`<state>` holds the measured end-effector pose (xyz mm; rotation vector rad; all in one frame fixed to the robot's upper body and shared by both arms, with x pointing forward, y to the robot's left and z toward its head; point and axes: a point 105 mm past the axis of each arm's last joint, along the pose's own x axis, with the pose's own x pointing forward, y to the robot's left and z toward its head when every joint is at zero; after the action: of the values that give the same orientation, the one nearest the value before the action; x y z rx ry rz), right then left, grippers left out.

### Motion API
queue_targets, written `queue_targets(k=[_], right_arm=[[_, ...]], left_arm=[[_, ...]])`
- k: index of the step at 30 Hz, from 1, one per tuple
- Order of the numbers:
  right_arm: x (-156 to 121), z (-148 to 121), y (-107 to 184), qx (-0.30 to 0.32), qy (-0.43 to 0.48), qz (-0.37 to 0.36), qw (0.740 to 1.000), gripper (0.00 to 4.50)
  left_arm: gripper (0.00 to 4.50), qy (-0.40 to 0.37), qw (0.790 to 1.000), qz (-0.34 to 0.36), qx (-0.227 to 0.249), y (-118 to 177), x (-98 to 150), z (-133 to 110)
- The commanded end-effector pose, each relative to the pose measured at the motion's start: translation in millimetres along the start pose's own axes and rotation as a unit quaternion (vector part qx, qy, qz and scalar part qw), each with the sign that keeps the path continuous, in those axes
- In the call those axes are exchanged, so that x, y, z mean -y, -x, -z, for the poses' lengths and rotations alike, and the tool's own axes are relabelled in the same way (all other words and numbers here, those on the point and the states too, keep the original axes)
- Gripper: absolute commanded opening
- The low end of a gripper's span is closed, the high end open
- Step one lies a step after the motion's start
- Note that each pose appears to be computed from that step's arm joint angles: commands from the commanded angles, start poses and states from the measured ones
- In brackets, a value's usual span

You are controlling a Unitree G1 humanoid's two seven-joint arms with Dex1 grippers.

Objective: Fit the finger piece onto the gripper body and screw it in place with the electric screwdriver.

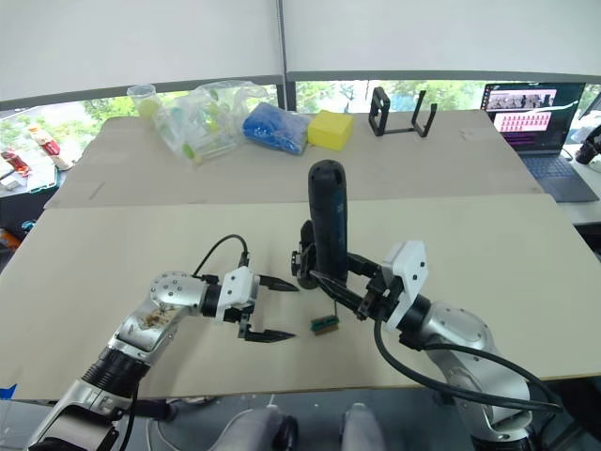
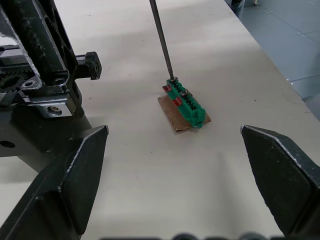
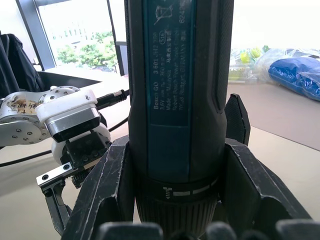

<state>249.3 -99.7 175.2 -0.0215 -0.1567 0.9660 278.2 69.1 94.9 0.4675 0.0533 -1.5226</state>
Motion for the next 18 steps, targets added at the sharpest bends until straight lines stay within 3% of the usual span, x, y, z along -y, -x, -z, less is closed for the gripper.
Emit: queue_targets(k=[1,8,18], right_arm=[[-7,-19,0,0.034,0.028,-0.014,0.999,1.91],[-8,-28,-1,0.045,0.04,-0.018,0.998,1.91],[-10,-65,-1,0.07,0.045,-0.034,0.996,1.91]], left_arm=[[4.5,-0.016,1.0,-0.004,0.007,3,-5,-8],[4.5,-0.005,1.0,-0.005,0.006,8,-3,-6],[4.5,0.052,0.999,0.006,0.001,46,9,-16]])
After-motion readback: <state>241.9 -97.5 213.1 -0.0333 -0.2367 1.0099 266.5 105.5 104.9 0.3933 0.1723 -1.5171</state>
